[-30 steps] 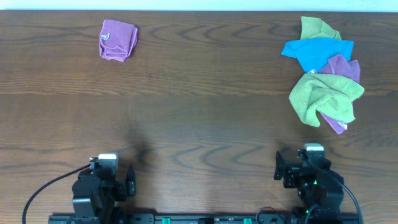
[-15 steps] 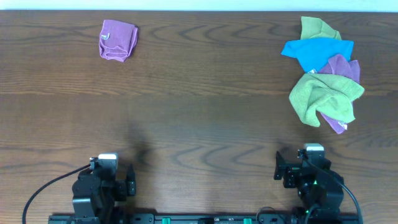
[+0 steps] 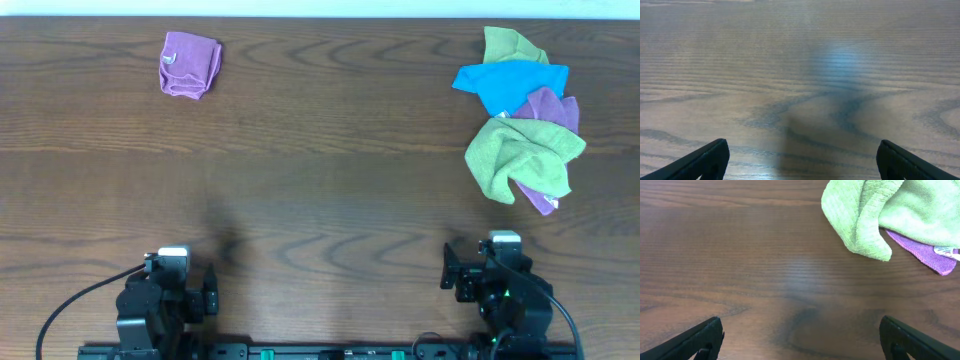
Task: Fold the cloth
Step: 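Move the right gripper toward the green cloth on the pile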
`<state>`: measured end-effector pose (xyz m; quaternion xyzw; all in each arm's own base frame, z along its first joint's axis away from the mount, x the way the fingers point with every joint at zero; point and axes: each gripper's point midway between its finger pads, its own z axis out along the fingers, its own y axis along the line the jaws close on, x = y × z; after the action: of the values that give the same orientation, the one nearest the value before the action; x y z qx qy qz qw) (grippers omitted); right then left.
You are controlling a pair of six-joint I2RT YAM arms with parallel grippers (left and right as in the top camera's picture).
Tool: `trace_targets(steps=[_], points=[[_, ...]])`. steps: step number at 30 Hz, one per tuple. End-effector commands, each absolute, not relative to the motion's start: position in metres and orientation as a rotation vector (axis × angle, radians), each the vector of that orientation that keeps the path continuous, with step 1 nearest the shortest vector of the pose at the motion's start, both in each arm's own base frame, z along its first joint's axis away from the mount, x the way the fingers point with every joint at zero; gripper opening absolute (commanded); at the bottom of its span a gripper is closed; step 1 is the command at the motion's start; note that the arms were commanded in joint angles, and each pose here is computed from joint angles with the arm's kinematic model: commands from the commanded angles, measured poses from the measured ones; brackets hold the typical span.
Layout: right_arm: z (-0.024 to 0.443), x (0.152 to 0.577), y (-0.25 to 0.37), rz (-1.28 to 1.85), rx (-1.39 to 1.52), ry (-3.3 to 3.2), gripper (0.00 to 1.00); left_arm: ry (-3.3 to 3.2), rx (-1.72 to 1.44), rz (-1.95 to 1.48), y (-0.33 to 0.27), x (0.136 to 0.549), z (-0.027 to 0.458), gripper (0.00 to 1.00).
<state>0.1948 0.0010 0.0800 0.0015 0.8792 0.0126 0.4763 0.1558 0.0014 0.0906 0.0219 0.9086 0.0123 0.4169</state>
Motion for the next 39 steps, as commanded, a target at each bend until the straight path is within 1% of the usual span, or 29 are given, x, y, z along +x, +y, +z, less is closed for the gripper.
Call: trace_targets(steps=[1,31,39], points=[[0.078,0.195,-0.002,0.008,-0.004,2.147,0.99,2.33,0.043,0.038,0.003,0.151,0.074,0.95],[0.078,0.195,-0.001,0.022,0.012,2.149,0.99,2.33,0.043,0.038,0.003,0.151,0.074,0.95],[0.116,0.206,-0.009,0.036,0.136,2.177,0.99,2.33,0.043,0.037,0.003,0.151,0.074,0.95]])
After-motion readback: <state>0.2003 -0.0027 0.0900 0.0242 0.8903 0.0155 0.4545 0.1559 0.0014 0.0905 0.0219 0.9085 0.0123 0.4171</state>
